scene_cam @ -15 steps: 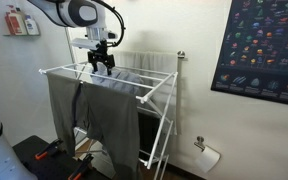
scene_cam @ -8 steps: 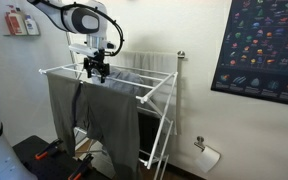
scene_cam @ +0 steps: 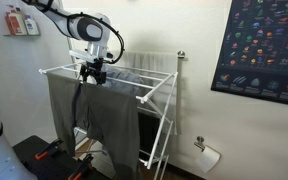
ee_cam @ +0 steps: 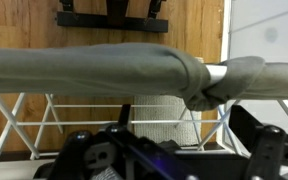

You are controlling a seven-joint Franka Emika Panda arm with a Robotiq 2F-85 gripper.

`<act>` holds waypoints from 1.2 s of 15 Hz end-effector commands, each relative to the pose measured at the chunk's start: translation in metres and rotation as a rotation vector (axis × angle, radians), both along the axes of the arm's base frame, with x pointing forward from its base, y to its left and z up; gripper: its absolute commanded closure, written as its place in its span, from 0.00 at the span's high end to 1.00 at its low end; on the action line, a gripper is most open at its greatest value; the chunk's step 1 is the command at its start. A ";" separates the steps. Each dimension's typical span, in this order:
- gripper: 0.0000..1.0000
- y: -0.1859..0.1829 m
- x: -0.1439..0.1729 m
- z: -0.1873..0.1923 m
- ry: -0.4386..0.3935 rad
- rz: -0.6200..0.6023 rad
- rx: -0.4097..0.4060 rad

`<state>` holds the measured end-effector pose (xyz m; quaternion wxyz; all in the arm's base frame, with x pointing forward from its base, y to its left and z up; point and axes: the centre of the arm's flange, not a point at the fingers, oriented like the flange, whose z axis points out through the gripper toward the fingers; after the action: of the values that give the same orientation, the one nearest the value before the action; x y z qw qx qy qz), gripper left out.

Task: Put the pants across all the bars of the drying rack

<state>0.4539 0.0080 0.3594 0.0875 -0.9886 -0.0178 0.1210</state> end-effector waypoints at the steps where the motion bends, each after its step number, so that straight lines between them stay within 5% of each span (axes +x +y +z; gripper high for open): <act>1: 1.00 0.007 0.006 -0.007 0.091 0.014 -0.017; 4: 0.96 0.009 0.004 -0.015 0.161 0.029 -0.040; 5: 0.74 0.010 0.004 -0.016 0.185 0.031 -0.047; 7: 0.70 0.009 0.003 -0.018 0.221 0.033 -0.072; 16: 0.02 0.007 0.012 -0.017 0.244 0.006 -0.083; 18: 0.00 0.007 0.012 -0.012 0.204 -0.002 -0.074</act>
<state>0.4634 0.0143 0.3374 0.0529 -0.9699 -0.0180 0.2371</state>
